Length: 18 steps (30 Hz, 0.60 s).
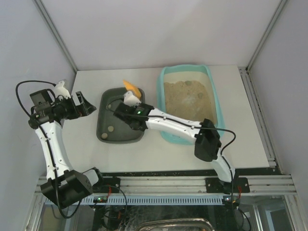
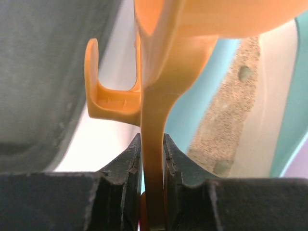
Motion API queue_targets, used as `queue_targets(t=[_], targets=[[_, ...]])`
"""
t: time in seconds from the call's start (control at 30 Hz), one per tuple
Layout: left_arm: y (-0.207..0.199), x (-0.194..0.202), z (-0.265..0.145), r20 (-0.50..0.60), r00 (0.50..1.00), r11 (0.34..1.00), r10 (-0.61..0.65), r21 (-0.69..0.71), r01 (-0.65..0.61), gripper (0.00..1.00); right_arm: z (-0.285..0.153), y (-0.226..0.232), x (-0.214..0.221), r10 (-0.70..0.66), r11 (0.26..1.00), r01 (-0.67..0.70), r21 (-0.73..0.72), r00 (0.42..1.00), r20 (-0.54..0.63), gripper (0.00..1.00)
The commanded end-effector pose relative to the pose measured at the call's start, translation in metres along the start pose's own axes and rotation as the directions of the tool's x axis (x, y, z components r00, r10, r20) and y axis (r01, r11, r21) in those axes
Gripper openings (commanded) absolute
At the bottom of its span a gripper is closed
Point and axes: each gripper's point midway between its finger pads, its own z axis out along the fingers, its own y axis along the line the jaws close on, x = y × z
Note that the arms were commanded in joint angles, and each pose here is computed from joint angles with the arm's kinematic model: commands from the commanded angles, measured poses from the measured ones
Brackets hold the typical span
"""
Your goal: Clean the litter box
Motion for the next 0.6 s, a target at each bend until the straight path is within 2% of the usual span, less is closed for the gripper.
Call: queue_targets(t=[0.0, 0.2, 0.3, 0.37, 0.47, 0.57], targets=[[-0.027, 0.016, 0.007, -0.04, 0.999, 0.989, 0.03, 0.144, -0.024, 1.0, -0.027, -0.086, -0.001, 0.16, 0.985, -0.159, 0.066, 0.987, -0.009, 0.0], [-0.039, 0.036, 0.018, -0.101, 0.991, 0.983, 0.082, 0.17, -0.064, 1.0, -0.023, -0.142, 0.059, 0.219, 0.974, -0.205, 0.096, 0.958, -0.182, 0.0], [-0.042, 0.038, 0.024, -0.101, 0.991, 0.98, 0.085, 0.185, -0.065, 1.0, -0.009, -0.153, 0.089, 0.312, 0.949, -0.311, 0.052, 0.899, -0.307, 0.0], [-0.046, 0.038, 0.026, -0.113, 0.99, 0.977, 0.082, 0.207, -0.057, 1.0, -0.001, -0.161, 0.098, 0.353, 0.931, -0.361, 0.042, 0.869, -0.348, 0.0], [-0.053, 0.036, 0.025, -0.127, 0.989, 0.968, 0.077, 0.246, -0.043, 1.0, 0.013, -0.167, 0.108, 0.331, 0.939, -0.341, 0.049, 0.852, -0.405, 0.0], [-0.057, 0.035, 0.023, -0.121, 0.989, 0.965, 0.082, 0.258, -0.049, 1.0, 0.027, -0.18, 0.123, 0.273, 0.962, -0.226, 0.155, 0.837, -0.474, 0.0]])
